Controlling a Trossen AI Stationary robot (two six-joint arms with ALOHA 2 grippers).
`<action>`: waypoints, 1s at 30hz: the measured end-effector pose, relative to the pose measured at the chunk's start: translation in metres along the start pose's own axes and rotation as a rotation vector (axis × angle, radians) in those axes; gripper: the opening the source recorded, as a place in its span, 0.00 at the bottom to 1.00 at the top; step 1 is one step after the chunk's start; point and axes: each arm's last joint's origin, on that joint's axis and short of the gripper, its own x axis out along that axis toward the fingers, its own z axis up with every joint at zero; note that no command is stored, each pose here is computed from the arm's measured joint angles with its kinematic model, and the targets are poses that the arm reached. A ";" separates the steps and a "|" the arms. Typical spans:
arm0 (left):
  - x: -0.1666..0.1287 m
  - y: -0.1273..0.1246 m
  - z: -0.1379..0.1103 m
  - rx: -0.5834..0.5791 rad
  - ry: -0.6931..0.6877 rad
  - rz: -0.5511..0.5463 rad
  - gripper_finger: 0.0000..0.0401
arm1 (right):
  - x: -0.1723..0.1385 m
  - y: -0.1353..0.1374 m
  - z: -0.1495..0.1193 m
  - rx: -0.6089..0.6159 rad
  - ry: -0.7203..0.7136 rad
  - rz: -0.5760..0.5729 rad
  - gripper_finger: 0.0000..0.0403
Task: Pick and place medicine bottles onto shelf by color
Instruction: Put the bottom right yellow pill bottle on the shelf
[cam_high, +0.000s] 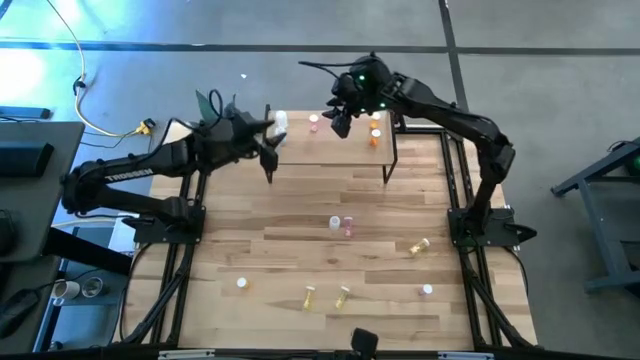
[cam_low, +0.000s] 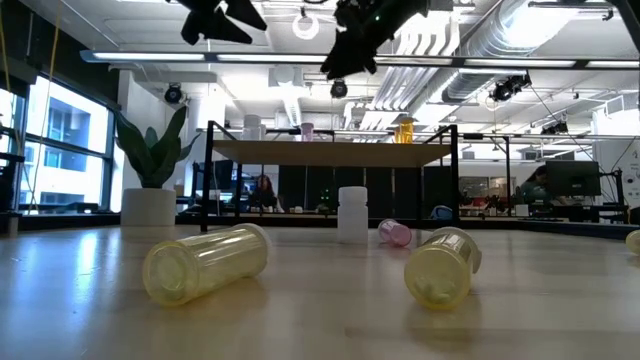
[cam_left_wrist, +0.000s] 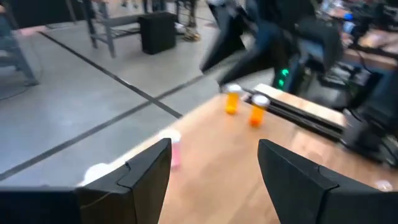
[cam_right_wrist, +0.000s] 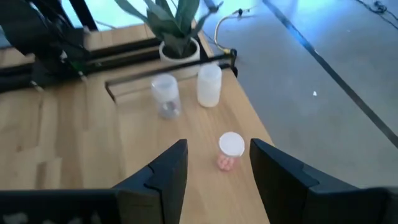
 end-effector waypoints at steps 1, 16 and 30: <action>-0.002 -0.004 -0.002 0.009 0.009 -0.011 0.57 | -0.005 0.002 0.002 0.003 -0.009 0.002 0.41; -0.027 -0.021 -0.015 0.168 0.094 -0.003 0.57 | -0.051 0.084 -0.004 0.297 0.179 0.156 0.41; -0.067 -0.001 -0.010 0.158 0.106 -0.193 0.57 | -0.042 0.210 -0.035 0.677 0.397 0.025 0.41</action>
